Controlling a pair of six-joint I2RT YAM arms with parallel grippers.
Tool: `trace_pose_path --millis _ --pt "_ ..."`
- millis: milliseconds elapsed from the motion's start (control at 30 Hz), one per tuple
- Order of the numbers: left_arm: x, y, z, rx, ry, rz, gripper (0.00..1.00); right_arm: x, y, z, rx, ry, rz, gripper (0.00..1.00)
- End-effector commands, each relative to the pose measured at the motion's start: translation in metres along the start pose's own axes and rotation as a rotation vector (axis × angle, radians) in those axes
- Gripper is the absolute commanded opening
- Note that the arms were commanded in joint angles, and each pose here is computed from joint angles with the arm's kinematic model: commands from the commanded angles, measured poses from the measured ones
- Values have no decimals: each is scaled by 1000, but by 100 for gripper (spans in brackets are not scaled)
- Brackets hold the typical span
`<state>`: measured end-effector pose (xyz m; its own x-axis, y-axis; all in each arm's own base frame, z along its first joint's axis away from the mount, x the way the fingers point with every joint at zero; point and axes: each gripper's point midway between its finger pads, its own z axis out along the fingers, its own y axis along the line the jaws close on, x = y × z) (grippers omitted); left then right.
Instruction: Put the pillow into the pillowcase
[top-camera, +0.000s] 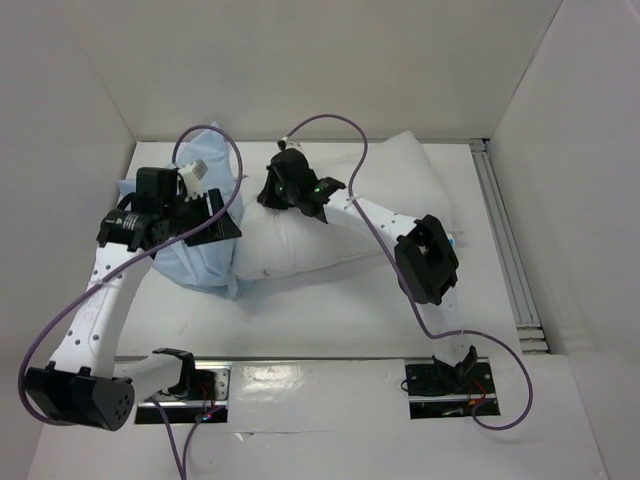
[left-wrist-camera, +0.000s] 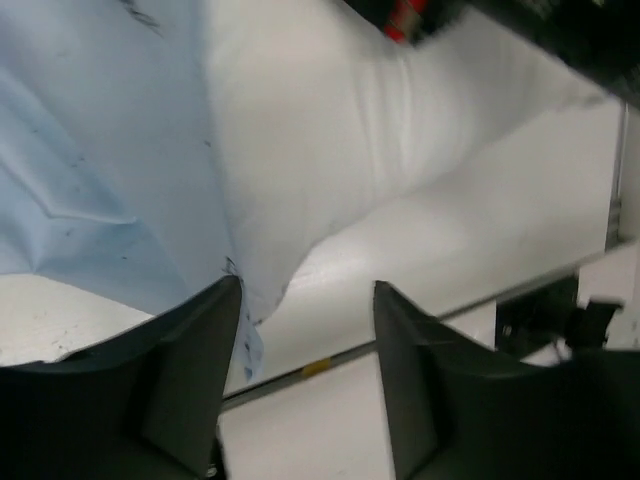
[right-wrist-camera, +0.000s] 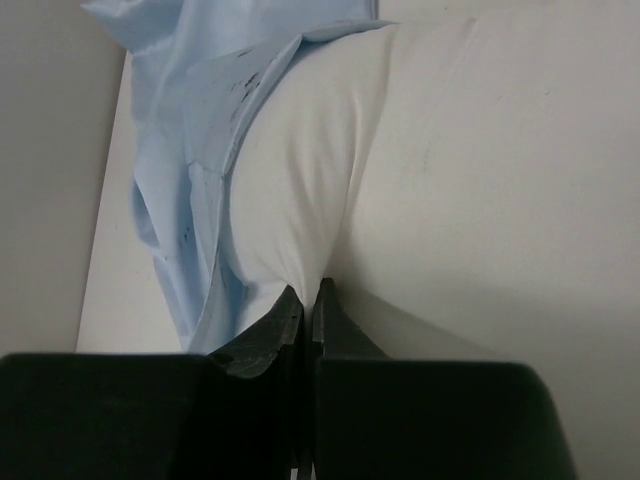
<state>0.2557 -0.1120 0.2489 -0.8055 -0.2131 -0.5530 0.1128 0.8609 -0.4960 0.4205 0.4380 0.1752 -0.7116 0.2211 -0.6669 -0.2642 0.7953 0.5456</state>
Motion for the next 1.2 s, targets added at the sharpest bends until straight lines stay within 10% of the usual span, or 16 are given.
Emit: trace_pose_path --millis 0,400,533,600,633,1167 --pt "-41 32 17 -197 -114 -57 72 -15 3 -9 -7 -49 18 0" --pt "-59 62 82 -353 -35 -34 81 -15 7 -11 -22 -39 -1 0" --pt "-54 75 106 -388 26 -56 60 -19 10 -14 -29 -47 0 0" --pt "-68 79 110 -419 -7 -62 8 -23 5 -16 -22 -52 -5 0" --pt "-72 77 110 -419 -7 -62 0 -19 1 -15 -15 -43 -6 0" --pt "-143 -56 47 -8 -116 55 0 18 50 -107 -71 -49 -152 0"
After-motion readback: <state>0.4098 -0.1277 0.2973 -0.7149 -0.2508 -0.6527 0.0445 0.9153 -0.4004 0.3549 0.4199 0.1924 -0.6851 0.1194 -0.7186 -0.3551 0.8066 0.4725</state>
